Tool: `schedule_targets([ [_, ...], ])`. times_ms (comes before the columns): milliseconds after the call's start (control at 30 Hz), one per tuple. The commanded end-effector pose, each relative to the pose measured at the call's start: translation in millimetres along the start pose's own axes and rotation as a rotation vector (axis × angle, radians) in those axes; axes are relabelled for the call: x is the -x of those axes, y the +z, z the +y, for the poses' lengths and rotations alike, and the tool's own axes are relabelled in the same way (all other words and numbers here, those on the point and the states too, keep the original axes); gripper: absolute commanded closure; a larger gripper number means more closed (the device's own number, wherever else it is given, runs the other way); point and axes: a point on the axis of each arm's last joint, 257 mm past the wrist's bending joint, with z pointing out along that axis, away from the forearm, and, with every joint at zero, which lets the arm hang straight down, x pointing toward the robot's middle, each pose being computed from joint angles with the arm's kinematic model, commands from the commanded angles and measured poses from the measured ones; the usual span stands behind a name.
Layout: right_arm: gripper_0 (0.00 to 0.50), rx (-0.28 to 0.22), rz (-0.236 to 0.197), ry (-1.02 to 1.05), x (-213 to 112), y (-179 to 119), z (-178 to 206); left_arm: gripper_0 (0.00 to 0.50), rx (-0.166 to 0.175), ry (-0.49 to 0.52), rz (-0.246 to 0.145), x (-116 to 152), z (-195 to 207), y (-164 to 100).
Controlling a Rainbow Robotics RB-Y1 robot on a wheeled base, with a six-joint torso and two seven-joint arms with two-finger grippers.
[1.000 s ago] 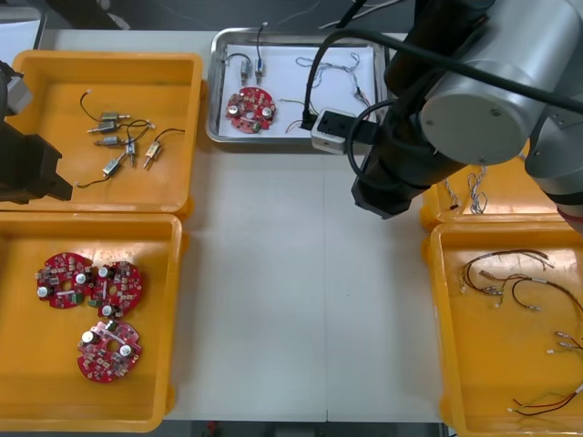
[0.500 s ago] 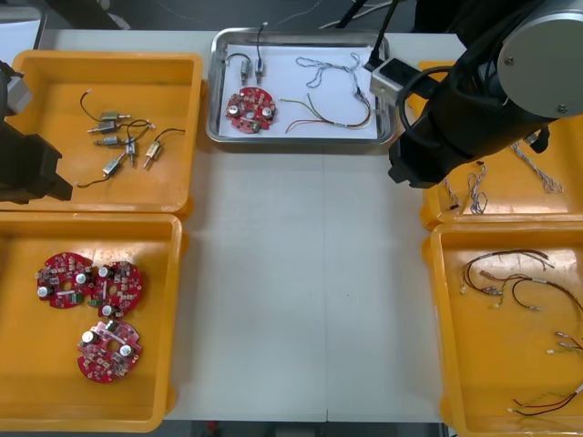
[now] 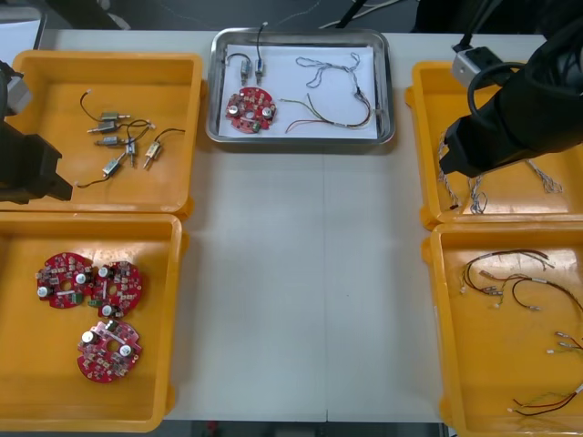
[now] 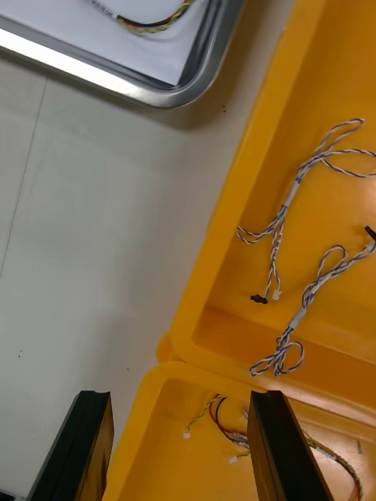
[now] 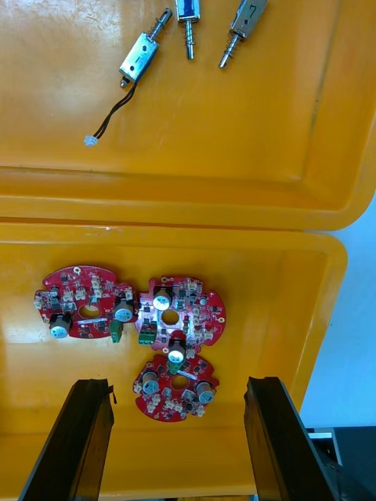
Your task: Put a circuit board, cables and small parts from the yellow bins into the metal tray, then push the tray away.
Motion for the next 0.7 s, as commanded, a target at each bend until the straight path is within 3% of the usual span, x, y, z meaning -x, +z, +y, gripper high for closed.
schedule_targets([
  [33,0.0,-0.033,-0.062,0.126,-0.1,-23.4,-38.8,0.0,0.006,0.048,-0.019,1.1,5.5,-4.7],
  [433,0.0,-0.15,-0.025,0.312,-48.6,-26.1,-113.0,0.0,0.006,0.048,-0.019,1.1,5.5,-4.7],
  [700,0.0,-0.18,-0.005,0.39,-74.5,-26.0,-137.4,0.0,0.006,0.048,-0.019,1.1,5.5,-4.7],
])
